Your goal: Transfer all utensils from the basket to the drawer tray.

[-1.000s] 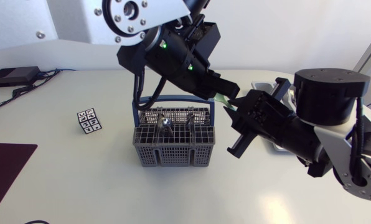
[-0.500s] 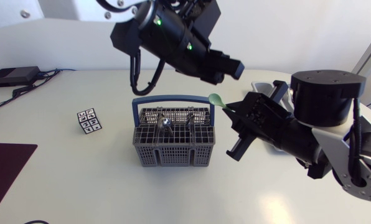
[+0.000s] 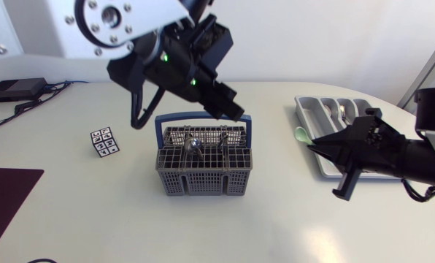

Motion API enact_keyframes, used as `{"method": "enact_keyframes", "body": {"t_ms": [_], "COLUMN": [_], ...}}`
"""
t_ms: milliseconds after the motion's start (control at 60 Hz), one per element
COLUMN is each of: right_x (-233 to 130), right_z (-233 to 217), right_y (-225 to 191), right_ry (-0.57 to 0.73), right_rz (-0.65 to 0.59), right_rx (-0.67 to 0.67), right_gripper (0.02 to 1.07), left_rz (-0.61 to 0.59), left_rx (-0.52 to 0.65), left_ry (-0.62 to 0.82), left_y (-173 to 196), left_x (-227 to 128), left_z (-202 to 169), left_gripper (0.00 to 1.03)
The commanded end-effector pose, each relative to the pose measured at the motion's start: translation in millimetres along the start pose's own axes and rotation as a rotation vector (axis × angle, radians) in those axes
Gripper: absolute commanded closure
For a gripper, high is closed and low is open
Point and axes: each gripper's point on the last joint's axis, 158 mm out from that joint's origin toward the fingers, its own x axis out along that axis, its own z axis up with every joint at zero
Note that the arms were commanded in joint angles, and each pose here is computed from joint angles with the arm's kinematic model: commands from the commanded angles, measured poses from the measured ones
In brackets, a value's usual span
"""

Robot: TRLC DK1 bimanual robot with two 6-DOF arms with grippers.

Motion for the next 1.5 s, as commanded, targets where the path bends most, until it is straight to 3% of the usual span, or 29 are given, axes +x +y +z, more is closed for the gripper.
{"method": "enact_keyframes", "body": {"t_ms": [0, 217, 467, 750, 1083, 1150, 1417, 1483], "right_x": [-5.9, -22.9, -33.9, -30.4, -14.8, -14.2, -23.2, -29.1], "right_z": [-27.4, -97.1, -164.2, -225.1, -280.6, -286.3, -280.7, -273.4], "right_y": [-10.3, -29.4, -78.1, -101.4, -118.5, -120.5, -125.3, -129.0], "right_ry": [0.035, 0.127, 0.191, 0.285, 0.44, 0.467, 0.516, 0.519], "right_rz": [0.021, 0.15, 0.165, 0.213, 0.207, 0.205, 0.149, 0.116], "right_rx": [-0.031, -0.053, -0.059, -0.117, -0.248, -0.269, -0.284, -0.26], "right_gripper": [1.01, 1.01, 1.01, 1.01, 0.97, 0.91, 0.45, 0.27], "left_rz": [0.016, 0.038, 0.047, 0.076, 0.066, 0.061, 0.051, 0.048], "left_rx": [0.063, 0.098, 0.109, 0.117, 0.196, 0.205, 0.228, 0.237], "left_ry": [0.015, 0.031, 0.027, -0.124, -0.059, -0.046, -0.02, -0.01], "left_y": [-1.2, -6.3, -11.0, -9.8, -23.5, -25.4, -31.6, -33.0], "left_x": [4.1, 18.6, 25.5, -5.4, -9.7, -8.4, -1.9, 0.9], "left_z": [-17.2, -40.8, -51.9, -24.6, -48.9, -53.6, -65.5, -69.1], "left_gripper": [0.55, 0.55, 0.55, 0.55, 0.56, 0.56, 0.56, 0.56]}}
